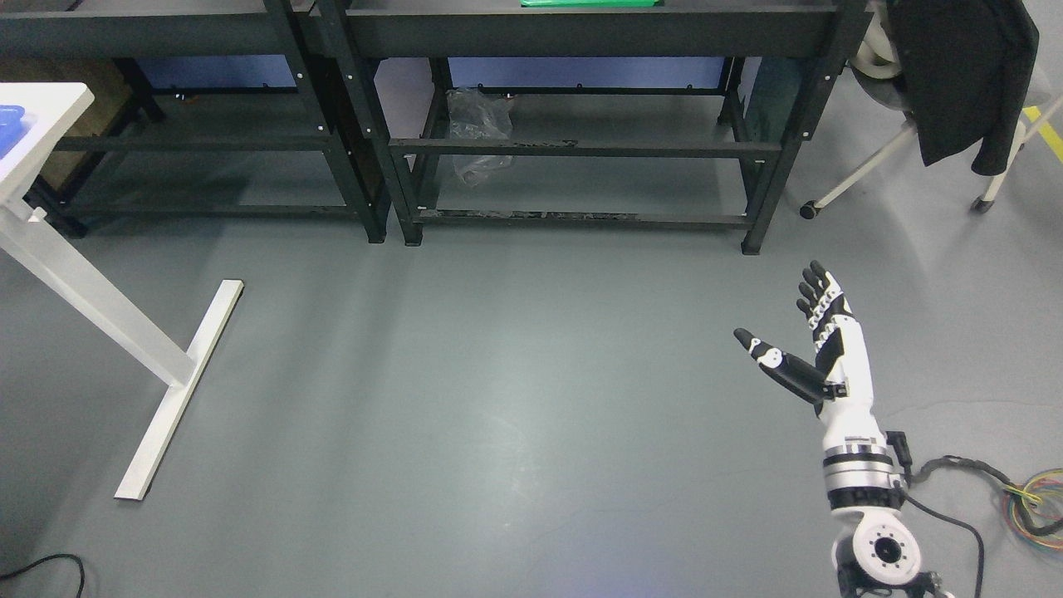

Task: Pick pink block from left shelf to tray
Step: 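Drive toward the black shelf, raising the open right hand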

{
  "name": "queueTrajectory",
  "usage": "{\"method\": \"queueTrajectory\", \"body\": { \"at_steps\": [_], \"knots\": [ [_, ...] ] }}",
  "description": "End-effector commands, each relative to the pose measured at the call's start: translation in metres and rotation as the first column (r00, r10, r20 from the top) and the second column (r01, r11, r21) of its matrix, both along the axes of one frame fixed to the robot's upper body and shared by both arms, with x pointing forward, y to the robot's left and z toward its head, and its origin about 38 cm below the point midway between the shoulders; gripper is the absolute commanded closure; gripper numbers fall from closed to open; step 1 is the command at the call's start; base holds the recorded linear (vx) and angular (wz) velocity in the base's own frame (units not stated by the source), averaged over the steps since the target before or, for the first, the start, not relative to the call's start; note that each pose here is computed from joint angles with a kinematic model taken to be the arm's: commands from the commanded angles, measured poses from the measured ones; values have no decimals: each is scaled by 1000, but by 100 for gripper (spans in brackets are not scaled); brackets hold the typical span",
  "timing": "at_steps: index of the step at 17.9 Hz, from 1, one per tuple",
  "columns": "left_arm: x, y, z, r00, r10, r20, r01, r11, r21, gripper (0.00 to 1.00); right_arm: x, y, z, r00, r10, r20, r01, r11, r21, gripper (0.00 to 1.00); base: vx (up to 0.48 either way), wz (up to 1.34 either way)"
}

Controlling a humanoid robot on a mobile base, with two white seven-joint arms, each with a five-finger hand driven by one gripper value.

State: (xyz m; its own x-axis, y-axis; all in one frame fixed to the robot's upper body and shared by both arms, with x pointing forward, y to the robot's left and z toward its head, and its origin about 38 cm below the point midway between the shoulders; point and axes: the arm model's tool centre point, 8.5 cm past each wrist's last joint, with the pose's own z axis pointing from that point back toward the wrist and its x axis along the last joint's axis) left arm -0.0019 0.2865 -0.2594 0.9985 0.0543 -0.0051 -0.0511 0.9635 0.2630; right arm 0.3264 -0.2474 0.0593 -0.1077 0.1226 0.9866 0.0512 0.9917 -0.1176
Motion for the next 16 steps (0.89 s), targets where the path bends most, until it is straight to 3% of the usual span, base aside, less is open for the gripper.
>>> {"method": "queueTrajectory", "body": {
  "at_steps": [1, 8, 9, 10, 11, 13, 15, 16],
  "knots": [
    [26, 11, 1, 999, -5, 48, 4, 1000, 17, 0, 0, -7, 1, 1000, -9, 2, 9, 1000, -16, 0, 0, 0],
    [25, 11, 1, 999, -4, 47, 4, 1000, 17, 0, 0, -9, -1, 1000, -10, -2, 10, 999, -37, 0, 75, 0],
    [25, 11, 1, 999, -4, 47, 4, 1000, 17, 0, 1, -11, 2, 1000, -16, 10, 16, 995, -94, 0, 151, 0],
    [25, 11, 1, 999, -4, 47, 4, 1000, 17, 0, 1, -15, 5, 1000, -21, 20, 25, 966, -256, 1, 185, 0],
    [25, 11, 1, 999, -4, 47, 4, 1000, 17, 0, 2, -13, 7, 1000, -13, 28, 23, 910, -414, 1, 185, 0],
    [26, 11, 1, 999, -5, 48, 4, 1000, 17, 0, 10, -2, 13, 999, 20, 50, 26, 637, -770, 1, 197, 0],
    [25, 11, 1, 999, -4, 47, 4, 1000, 17, 0, 12, 5, 12, 997, 43, 59, 40, 345, -938, 1, 238, 0],
    [25, 11, 1, 999, -4, 47, 4, 1000, 17, 0, 12, 9, 13, 996, 54, 72, 54, 286, -957, 1, 227, -41]
  ]
}}
